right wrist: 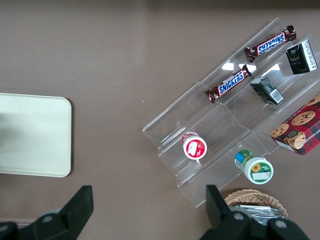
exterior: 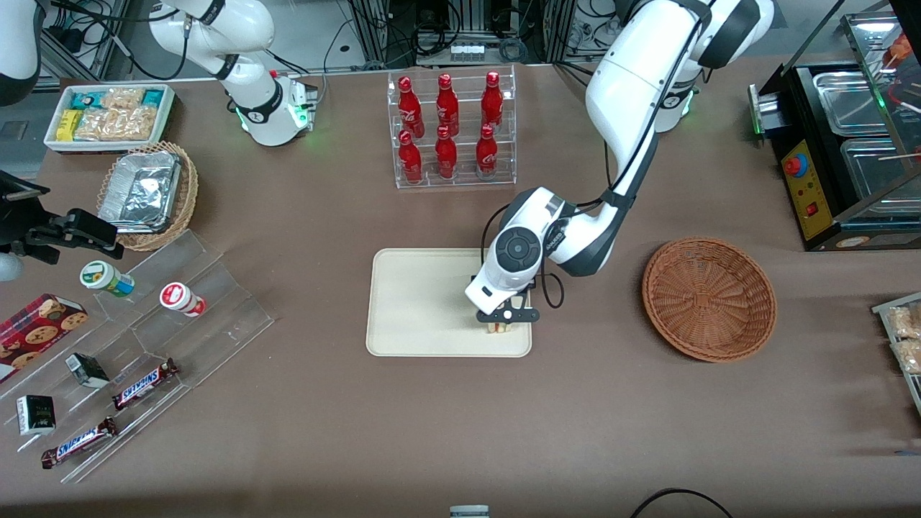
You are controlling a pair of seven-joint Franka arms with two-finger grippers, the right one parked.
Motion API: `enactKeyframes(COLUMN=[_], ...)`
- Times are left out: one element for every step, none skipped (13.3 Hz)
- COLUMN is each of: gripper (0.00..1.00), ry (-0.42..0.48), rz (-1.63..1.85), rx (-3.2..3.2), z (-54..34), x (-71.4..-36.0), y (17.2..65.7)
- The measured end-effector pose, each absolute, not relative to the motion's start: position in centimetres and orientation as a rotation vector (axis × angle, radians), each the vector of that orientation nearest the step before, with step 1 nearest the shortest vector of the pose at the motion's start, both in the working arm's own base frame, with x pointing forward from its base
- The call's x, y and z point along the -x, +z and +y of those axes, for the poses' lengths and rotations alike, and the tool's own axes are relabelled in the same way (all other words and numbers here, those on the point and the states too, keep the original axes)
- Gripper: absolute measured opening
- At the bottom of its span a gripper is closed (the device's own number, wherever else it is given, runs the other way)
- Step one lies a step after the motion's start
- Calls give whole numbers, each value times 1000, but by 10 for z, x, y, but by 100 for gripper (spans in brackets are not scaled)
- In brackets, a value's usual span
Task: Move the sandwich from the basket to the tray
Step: 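Carry the sandwich over the cream tray and lower it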
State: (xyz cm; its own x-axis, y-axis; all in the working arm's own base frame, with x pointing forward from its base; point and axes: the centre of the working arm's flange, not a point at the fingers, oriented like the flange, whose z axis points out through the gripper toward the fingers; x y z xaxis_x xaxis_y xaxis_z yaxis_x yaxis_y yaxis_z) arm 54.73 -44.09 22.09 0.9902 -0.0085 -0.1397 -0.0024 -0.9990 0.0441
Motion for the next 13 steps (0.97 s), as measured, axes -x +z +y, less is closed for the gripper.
enactKeyframes(gripper=[36,36,37,37,38,38,38,40,40,43,43,51,59], ry=[-215,-210,-206,-203,-203,-203,-203,-208,-215,-217,-215,-212,-208], rz=[-13,-17,-21,-25,-30,-33,-34,-36,-38,-37,-37,-35,-30], rx=[-3089,-3086,-3084,-3082,-3082,-3082,-3082,-3083,-3086,-3087,-3086,-3085,-3084], z=[-441,-442,-444,-446,-447,-449,-450,-450,-450,-449,-450,-450,-450], x=[-548,-550,-551,-551,-551,-550,-550,-549,-549,-549,-550,-550,-552], y=[221,222,222,222,222,221,220,217,213,211,212,213,214])
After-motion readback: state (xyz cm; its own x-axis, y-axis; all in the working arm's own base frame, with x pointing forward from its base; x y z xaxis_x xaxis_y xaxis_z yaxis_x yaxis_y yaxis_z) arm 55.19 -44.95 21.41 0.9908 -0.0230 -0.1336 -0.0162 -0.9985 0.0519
